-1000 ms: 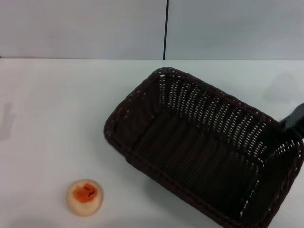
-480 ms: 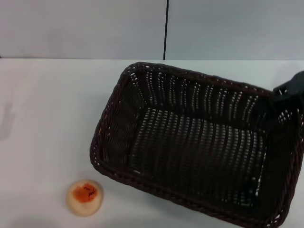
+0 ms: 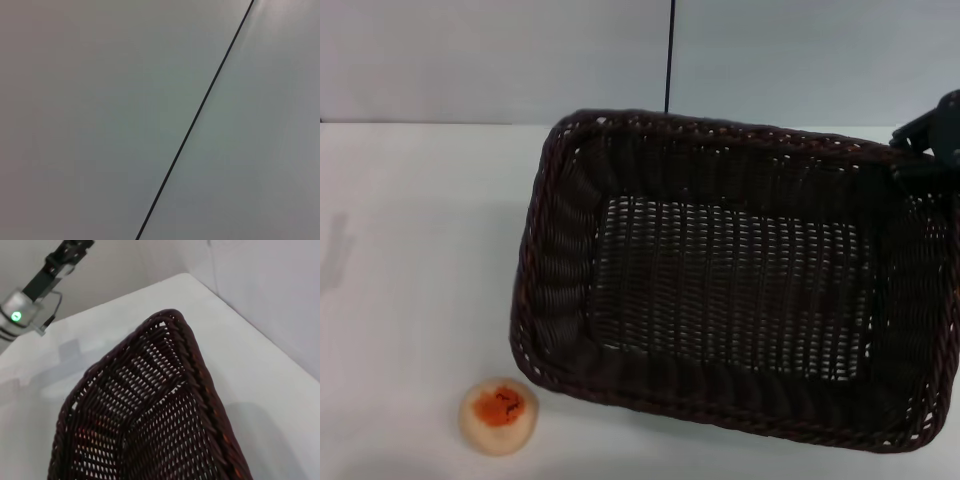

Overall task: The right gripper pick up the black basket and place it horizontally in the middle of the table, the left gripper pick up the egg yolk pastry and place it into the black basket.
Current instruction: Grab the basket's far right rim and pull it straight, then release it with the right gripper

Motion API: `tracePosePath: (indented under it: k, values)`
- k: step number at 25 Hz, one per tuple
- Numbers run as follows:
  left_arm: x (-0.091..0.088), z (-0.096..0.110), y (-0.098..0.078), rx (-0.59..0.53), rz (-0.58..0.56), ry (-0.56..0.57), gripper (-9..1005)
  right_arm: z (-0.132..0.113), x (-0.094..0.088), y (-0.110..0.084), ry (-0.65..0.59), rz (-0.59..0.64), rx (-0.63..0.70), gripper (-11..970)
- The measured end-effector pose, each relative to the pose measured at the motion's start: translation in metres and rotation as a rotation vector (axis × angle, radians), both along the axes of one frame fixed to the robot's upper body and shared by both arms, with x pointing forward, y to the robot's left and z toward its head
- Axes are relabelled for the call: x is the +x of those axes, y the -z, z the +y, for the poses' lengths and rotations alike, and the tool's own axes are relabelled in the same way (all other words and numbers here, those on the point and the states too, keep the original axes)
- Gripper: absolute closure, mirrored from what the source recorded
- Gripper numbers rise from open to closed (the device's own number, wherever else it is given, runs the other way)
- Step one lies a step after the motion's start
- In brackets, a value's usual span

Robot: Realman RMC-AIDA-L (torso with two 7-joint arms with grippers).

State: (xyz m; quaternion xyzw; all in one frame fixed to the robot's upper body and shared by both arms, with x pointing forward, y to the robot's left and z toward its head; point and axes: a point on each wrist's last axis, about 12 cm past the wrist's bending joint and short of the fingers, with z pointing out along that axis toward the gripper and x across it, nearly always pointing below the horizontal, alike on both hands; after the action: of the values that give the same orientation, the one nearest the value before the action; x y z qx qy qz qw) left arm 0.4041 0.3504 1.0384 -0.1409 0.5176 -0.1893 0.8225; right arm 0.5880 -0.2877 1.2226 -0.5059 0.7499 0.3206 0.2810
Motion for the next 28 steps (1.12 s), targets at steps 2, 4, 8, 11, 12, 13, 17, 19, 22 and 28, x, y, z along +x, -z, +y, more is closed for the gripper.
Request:
tracePosePath:
  k: [2,4,8,11,12,13,17,19,22,28]
  values:
    - [0.000,0.000,0.000,-0.002,-0.002,0.000,183,0.002,0.001,0.000,-0.037,-0.034,-0.010,711]
    - [-0.001,0.000,0.000,-0.004,-0.002,-0.001,183,0.003,0.001,0.001,-0.067,-0.062,-0.020,707]
    - [-0.002,0.001,0.000,-0.013,-0.001,0.001,183,0.007,0.002,0.003,-0.111,-0.099,-0.022,700]
    - [-0.003,0.001,0.001,-0.017,0.000,0.002,182,0.009,0.004,0.007,-0.127,-0.108,-0.021,694]
    - [-0.003,0.001,0.001,-0.017,0.000,0.002,182,0.010,0.004,0.008,-0.131,-0.109,-0.020,692]
    - [-0.005,0.000,0.001,-0.017,0.003,0.003,182,0.011,0.005,0.009,-0.136,-0.109,-0.020,690]
    - [-0.006,0.000,0.002,-0.018,0.006,0.005,182,0.013,0.006,0.014,-0.148,-0.114,-0.027,682]
    - [-0.008,0.000,0.002,-0.018,0.009,0.006,182,0.014,0.006,0.016,-0.154,-0.115,-0.035,679]
    - [-0.008,0.000,0.003,-0.018,0.010,0.006,182,0.017,0.007,0.018,-0.156,-0.112,-0.036,673]
    - [-0.010,-0.001,0.004,-0.029,0.019,0.019,183,0.023,0.012,0.020,-0.139,-0.147,-0.034,662]
